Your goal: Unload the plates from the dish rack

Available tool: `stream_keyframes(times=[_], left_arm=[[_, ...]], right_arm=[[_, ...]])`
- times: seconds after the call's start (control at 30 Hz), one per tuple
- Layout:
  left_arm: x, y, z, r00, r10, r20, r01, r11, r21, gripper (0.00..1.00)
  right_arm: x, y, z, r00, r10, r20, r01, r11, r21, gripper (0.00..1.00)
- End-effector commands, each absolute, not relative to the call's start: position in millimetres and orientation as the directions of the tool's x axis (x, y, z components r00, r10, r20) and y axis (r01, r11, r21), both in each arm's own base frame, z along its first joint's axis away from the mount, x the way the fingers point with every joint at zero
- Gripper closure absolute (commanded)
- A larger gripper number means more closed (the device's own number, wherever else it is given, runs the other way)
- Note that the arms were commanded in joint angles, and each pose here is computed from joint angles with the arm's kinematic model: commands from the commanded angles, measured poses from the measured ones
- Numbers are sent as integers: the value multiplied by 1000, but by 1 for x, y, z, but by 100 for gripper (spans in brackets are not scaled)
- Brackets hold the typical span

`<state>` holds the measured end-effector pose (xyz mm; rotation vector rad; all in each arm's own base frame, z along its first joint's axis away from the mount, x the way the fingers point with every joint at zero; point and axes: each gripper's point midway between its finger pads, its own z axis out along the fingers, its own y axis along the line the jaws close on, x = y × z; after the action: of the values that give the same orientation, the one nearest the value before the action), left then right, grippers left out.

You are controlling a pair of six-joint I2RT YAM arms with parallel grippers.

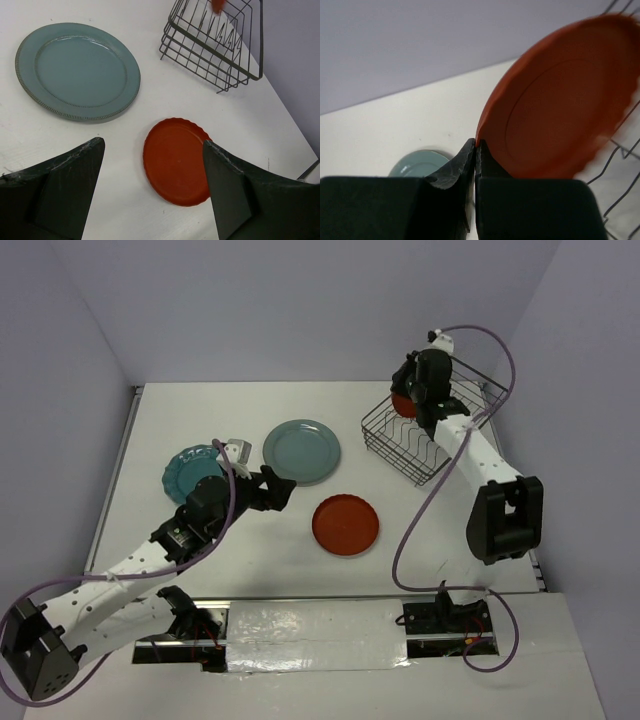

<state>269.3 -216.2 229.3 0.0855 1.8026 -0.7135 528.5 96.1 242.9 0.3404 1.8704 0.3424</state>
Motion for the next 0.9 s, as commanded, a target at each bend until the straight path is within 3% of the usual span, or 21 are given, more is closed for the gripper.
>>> stream_keyframes(times=[0.0, 0.2, 0.37, 0.67, 0.87], left_arm=[[272, -214, 258, -290, -325, -900, 417, 804, -425, 9], [270, -211, 263, -278, -334, -901, 414, 804, -426, 9], [268, -202, 266, -256, -358, -898, 393, 810, -435, 9], [260, -164, 278, -170, -452, -876, 281, 830, -483, 10], [256, -136, 281, -107, -518, -849, 182, 829, -529, 10]], right_arm=[[508, 93, 343, -163, 379, -911, -34, 920, 389, 100], [468, 125, 373, -208, 351, -913, -187, 902, 390, 100], [425, 156, 358, -336, 216, -917, -162, 946, 282, 100], [331, 221, 297, -436, -87, -896, -258, 966, 32, 100], [273, 252, 235, -527, -297, -796, -359, 927, -108, 100]])
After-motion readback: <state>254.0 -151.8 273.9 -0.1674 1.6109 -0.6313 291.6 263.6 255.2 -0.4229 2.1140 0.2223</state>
